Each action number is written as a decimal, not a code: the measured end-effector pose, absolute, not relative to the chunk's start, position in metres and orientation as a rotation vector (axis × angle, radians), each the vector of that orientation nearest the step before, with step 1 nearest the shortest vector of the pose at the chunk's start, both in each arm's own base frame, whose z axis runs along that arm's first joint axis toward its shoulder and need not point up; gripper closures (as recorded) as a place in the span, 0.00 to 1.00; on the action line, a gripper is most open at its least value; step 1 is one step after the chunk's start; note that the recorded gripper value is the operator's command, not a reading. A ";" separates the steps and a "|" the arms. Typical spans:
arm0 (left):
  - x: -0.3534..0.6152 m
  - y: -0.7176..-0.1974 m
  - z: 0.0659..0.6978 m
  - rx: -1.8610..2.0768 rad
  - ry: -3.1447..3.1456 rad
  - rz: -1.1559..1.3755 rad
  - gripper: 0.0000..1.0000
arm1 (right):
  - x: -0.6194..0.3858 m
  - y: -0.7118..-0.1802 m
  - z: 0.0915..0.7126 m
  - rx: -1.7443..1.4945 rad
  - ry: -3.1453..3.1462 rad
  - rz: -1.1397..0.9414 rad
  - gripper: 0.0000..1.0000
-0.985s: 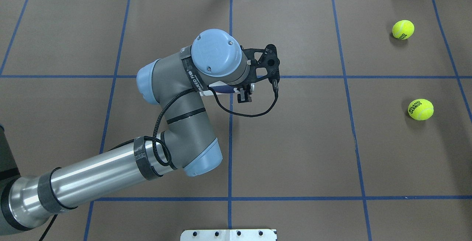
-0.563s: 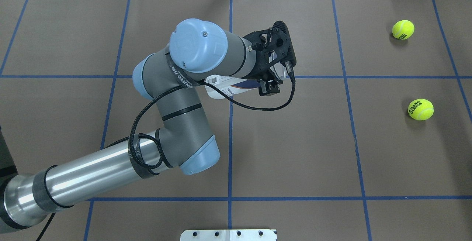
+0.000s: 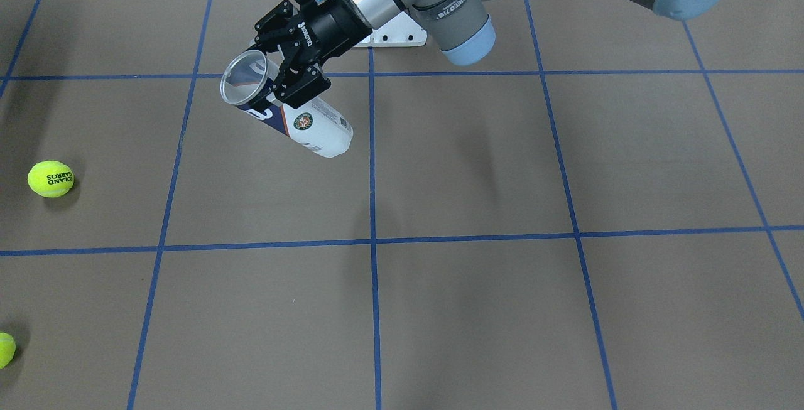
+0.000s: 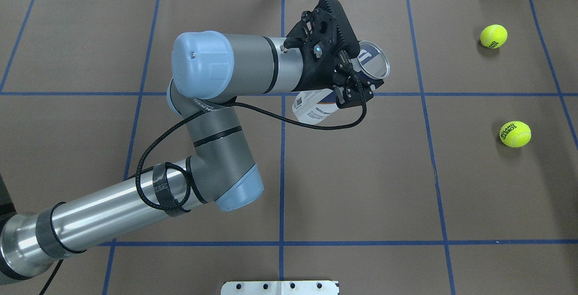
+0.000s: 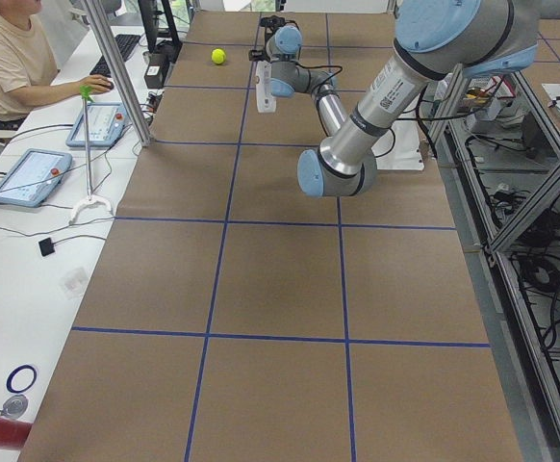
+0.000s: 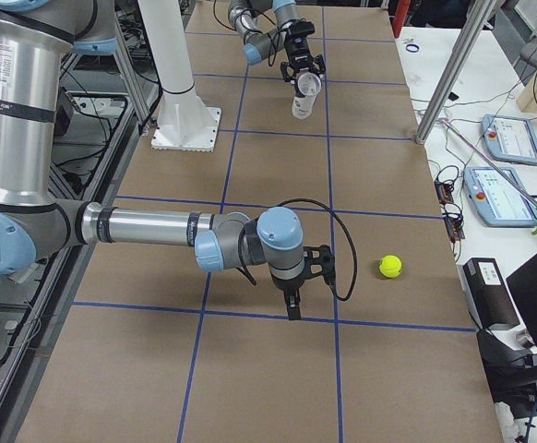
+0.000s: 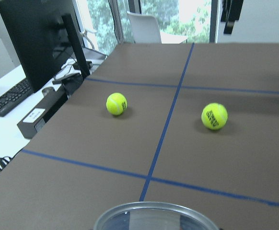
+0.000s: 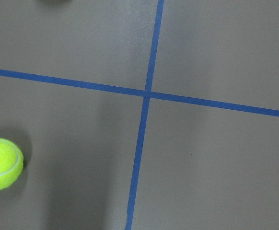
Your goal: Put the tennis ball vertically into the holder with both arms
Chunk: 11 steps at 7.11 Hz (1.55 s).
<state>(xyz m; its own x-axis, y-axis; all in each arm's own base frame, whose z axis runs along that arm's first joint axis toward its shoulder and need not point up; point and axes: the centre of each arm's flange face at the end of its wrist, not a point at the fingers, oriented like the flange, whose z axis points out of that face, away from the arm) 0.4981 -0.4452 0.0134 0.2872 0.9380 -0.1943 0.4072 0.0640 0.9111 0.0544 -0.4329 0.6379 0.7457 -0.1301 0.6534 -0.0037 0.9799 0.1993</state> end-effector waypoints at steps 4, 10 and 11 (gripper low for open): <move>0.496 -0.471 0.087 1.831 1.397 0.292 0.16 | 0.054 -0.433 0.636 0.197 -0.727 -0.071 0.01; 0.528 -0.515 0.210 1.658 1.327 -0.116 0.16 | 0.051 -0.436 0.630 0.201 -0.775 -0.080 0.01; 0.534 -0.513 0.226 1.639 1.313 -0.112 0.16 | 0.051 -0.436 0.628 0.208 -0.780 -0.088 0.01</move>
<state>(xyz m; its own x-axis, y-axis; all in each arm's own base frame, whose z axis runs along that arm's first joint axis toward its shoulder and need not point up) 0.5339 -0.5127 0.2262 0.4079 0.6879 -0.6003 0.7793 0.0802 0.6214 0.0510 -0.4360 0.6275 0.7084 -0.1551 0.6886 0.0015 0.9759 0.2182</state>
